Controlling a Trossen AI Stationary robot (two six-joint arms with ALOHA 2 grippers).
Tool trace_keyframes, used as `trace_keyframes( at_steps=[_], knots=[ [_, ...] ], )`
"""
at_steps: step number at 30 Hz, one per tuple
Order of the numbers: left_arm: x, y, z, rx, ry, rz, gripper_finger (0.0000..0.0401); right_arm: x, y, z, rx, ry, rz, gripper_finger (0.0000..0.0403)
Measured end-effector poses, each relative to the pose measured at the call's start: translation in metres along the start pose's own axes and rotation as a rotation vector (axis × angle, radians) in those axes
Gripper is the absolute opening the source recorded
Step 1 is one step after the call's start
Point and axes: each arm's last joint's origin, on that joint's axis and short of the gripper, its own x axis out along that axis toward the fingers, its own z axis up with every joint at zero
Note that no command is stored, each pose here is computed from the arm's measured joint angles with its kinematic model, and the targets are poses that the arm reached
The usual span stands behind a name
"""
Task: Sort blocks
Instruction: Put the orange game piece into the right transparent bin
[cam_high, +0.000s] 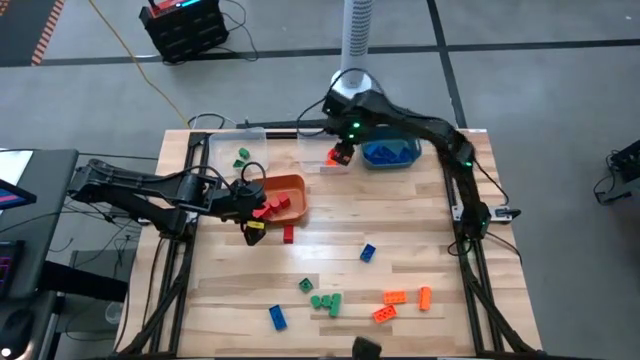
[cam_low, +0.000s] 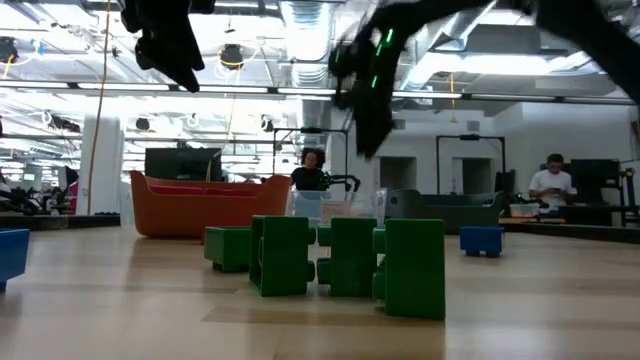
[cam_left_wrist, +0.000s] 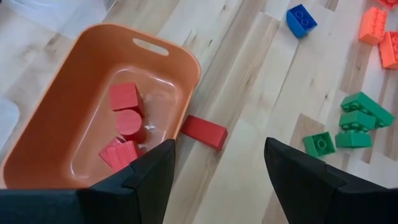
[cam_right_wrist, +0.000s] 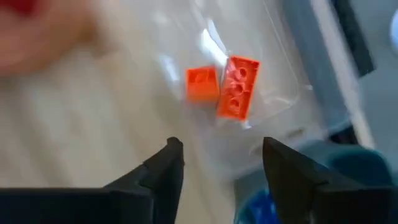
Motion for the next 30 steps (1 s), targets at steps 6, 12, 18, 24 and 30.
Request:
trace_keyframes(
  at_steps=[6,12,18,24,30],
  knots=[
    [0.000,0.000,0.000,0.073,0.000,0.000,0.0239,-0.090,0.098,-0.049,-0.184,-0.220,0.111,0.0230],
    [0.000,0.000,0.000,0.144,-0.005,0.005,0.0239,-0.087,0.183,-0.127,-0.077,-0.261,0.215,0.0224],
    [0.000,0.000,0.000,0.189,0.003,-0.010,0.0239,-0.062,0.238,-0.205,0.033,-0.148,0.276,0.0224],
    [0.000,0.000,0.000,0.221,0.007,-0.017,0.0239,-0.028,0.279,-0.266,-0.035,0.015,0.225,0.0224],
    [0.000,-0.001,-0.001,0.221,0.016,-0.035,0.0239,0.001,0.304,-0.293,-0.108,0.103,0.142,0.0224]
  ],
)
